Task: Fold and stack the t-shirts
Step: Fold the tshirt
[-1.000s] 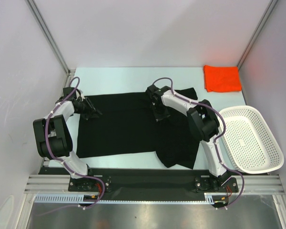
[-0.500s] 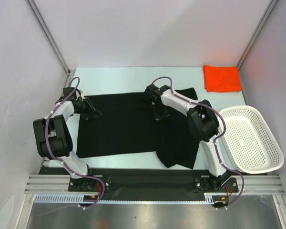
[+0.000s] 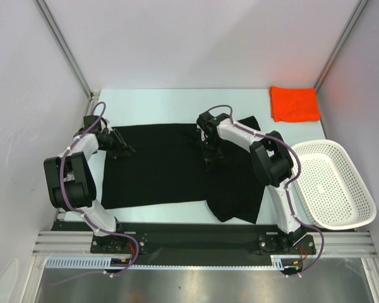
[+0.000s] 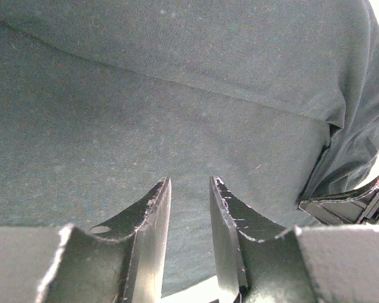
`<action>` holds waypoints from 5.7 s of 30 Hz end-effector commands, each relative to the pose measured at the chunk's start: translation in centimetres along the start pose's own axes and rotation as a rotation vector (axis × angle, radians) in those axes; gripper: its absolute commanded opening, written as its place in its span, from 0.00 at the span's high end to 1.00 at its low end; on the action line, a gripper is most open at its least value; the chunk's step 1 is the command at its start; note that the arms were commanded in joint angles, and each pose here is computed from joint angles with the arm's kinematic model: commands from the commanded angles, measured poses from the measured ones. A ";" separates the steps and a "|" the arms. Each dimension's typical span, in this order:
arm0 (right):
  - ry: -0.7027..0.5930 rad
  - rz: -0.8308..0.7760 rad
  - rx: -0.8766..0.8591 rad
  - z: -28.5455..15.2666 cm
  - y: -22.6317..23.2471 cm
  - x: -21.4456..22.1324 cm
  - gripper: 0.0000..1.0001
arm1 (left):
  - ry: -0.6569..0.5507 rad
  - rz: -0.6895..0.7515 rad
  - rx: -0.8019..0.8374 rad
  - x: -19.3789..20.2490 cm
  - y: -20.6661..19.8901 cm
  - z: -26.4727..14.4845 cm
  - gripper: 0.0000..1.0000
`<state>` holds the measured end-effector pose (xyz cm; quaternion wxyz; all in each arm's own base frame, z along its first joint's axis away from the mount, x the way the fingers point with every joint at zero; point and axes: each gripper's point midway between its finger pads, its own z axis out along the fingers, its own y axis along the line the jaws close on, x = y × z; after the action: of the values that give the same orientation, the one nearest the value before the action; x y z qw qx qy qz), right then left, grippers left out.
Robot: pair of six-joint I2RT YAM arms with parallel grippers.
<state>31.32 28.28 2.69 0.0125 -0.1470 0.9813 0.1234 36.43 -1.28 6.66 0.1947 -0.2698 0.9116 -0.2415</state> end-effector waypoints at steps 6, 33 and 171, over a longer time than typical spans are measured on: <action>-0.080 0.089 -0.285 -4.5 2.6 -2.2 0.68 | -0.026 0.027 0.020 -1.2 -0.6 -0.4 0.64; -0.615 0.448 0.066 -10.3 -26.5 -18.5 0.44 | -0.079 -0.135 0.086 -8.7 -2.4 4.0 0.64; -0.243 0.632 -0.196 -6.2 -14.7 4.0 1.00 | -0.052 0.063 -0.023 -2.9 -1.4 2.1 0.58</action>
<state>32.11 12.47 3.83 0.0591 0.1722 0.9537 0.2393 38.64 -1.00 4.80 0.1954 -0.2601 0.9242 -0.2001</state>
